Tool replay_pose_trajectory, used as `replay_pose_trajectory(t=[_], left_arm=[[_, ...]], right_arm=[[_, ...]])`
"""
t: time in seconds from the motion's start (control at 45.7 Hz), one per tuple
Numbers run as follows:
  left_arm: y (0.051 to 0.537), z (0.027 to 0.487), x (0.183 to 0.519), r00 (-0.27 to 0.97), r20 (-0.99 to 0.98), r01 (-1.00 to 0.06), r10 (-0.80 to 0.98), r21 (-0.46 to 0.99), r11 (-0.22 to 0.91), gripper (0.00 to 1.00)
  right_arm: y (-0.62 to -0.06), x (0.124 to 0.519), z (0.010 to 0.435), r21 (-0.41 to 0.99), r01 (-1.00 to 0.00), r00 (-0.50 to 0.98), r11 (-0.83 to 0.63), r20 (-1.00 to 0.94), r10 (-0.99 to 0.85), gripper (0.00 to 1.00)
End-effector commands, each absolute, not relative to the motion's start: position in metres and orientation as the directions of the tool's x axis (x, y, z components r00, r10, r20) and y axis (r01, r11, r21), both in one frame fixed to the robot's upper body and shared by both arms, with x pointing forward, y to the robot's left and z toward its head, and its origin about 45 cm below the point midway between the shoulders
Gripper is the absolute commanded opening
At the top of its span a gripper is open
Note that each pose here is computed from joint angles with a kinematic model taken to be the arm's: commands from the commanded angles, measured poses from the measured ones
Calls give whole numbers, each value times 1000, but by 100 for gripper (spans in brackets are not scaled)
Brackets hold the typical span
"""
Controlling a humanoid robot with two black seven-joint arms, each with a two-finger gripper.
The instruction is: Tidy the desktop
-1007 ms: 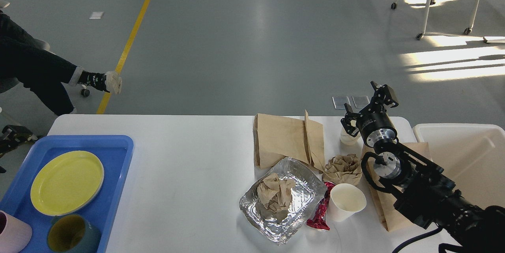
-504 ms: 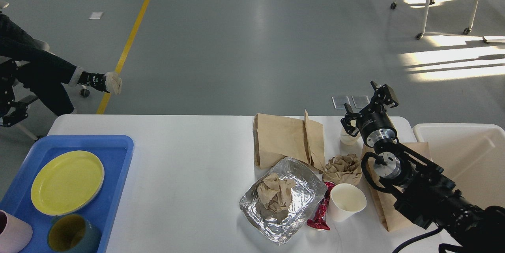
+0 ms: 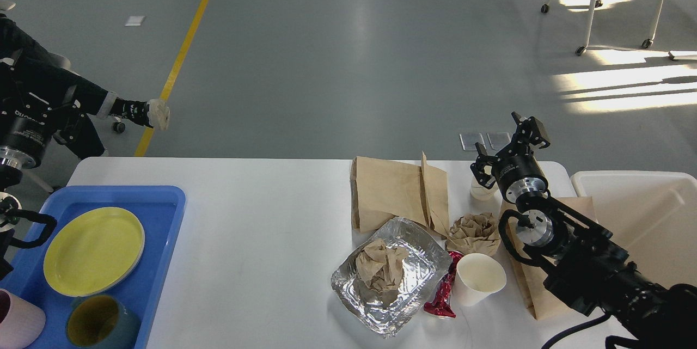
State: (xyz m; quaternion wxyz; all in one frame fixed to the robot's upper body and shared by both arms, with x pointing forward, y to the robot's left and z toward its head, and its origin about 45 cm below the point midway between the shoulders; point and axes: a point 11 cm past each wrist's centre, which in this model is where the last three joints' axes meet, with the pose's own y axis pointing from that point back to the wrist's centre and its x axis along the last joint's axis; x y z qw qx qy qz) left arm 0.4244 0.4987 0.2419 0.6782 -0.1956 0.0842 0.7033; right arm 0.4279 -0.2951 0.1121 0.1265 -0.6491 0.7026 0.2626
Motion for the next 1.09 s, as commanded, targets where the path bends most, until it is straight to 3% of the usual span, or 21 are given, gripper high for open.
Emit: replay_pose_trajectory(t=[0.0, 0.241, 0.635, 1.073], left_arm=[[475, 234, 437, 11, -487, -991, 873, -120, -55, 97], [446, 224, 450, 31, -605, -995, 795, -92, -32, 97], [443, 247, 462, 55, -645, -988, 762, -148, -53, 97], [436, 237, 461, 56, -658, -988, 751, -143, -51, 97]], right_arm=[[-295, 428, 112, 205, -979, -125, 19, -519, -846, 100], [-295, 428, 112, 205, -979, -125, 19, -519, -846, 100], [-295, 428, 112, 205, -979, -125, 19, -519, -846, 100], [-295, 428, 112, 205, -979, -125, 19, -519, -846, 100]])
